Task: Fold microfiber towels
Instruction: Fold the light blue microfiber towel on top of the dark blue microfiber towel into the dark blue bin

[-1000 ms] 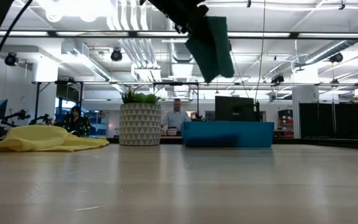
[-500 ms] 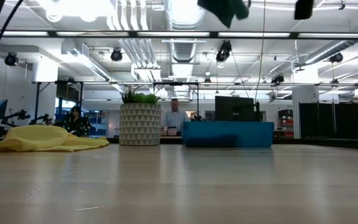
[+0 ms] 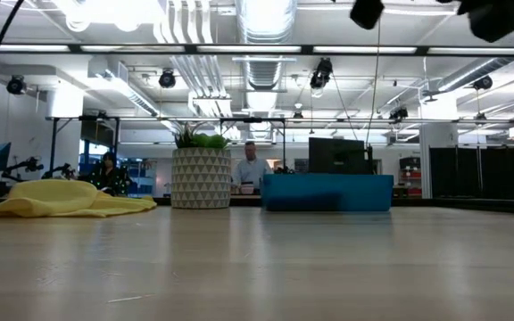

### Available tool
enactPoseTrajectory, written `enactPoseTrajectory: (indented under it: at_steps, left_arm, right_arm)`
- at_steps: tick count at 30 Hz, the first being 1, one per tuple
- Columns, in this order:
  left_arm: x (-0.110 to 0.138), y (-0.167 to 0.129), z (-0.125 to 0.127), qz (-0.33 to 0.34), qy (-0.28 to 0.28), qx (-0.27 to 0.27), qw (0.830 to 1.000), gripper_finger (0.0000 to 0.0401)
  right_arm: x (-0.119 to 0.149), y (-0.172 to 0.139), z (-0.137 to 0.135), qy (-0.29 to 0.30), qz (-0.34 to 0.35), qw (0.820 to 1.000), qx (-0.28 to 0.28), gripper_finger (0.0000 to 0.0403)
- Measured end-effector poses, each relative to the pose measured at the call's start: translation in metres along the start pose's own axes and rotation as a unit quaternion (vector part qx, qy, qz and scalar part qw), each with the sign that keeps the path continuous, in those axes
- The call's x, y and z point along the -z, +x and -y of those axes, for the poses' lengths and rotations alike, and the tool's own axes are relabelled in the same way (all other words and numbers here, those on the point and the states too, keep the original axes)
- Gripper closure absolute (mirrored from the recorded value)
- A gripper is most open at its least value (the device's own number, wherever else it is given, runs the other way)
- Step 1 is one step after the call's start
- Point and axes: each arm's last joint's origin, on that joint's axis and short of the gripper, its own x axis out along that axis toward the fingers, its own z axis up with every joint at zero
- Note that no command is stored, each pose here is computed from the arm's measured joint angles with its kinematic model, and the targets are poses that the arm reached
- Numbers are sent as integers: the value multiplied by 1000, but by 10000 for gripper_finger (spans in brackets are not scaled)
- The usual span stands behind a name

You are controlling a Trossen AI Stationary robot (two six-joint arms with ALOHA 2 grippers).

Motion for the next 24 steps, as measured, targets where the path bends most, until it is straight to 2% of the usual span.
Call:
enactPoseTrajectory:
  at_steps: [7, 14, 19, 24]
  left_arm:
    - [-6, -2, 0, 3, -1, 2, 1000, 401]
    - [-9, -4, 7, 1, -3, 12, 1000, 401]
    - [-11, -7, 5, -12, 13, 8, 1000, 401]
    - [-12, -9, 5, -18, 44, 9, 999, 401]
  right_arm:
    - [6, 33, 1, 0, -7, 999, -43, 130]
    - [2, 54, 2, -31, 13, 997, -66, 118]
    - [-4, 54, -6, -65, 31, 993, -92, 153]
    - [-7, 53, -12, -79, 29, 992, -99, 243]
